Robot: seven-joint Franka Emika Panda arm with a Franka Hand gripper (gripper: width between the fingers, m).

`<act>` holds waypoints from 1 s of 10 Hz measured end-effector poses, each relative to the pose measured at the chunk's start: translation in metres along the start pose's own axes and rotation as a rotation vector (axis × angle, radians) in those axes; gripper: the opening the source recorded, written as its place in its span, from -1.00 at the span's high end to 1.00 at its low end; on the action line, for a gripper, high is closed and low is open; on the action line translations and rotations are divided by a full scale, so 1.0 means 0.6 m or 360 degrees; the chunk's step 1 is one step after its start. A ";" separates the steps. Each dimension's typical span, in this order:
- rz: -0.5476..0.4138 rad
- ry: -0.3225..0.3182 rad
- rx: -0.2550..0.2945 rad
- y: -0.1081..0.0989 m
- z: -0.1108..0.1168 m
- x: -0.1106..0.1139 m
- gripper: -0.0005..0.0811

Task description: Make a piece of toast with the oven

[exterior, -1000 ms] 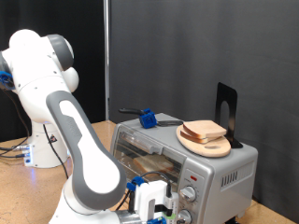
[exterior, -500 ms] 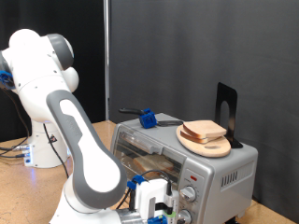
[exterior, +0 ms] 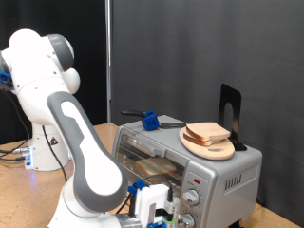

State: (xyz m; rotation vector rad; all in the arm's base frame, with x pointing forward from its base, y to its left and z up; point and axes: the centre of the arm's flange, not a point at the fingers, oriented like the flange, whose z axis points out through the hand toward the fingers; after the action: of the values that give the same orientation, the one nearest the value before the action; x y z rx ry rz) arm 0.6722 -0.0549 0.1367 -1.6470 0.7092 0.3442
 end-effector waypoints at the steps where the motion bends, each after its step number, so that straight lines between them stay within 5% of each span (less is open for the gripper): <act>1: 0.0008 -0.0002 -0.0023 -0.004 0.001 0.000 0.02; 2: 0.0009 -0.0005 -0.0038 -0.008 0.001 0.000 0.02; 4: 0.0009 -0.0011 -0.0041 -0.016 0.000 -0.001 -0.75; 6: 0.0058 -0.0039 -0.0057 -0.022 0.003 -0.004 -0.94; 10: 0.0117 -0.0063 -0.0099 -0.021 0.006 -0.006 -0.99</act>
State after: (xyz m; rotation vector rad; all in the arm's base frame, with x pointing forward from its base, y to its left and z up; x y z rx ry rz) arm 0.6779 -0.0496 0.1483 -1.6715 0.7369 0.4540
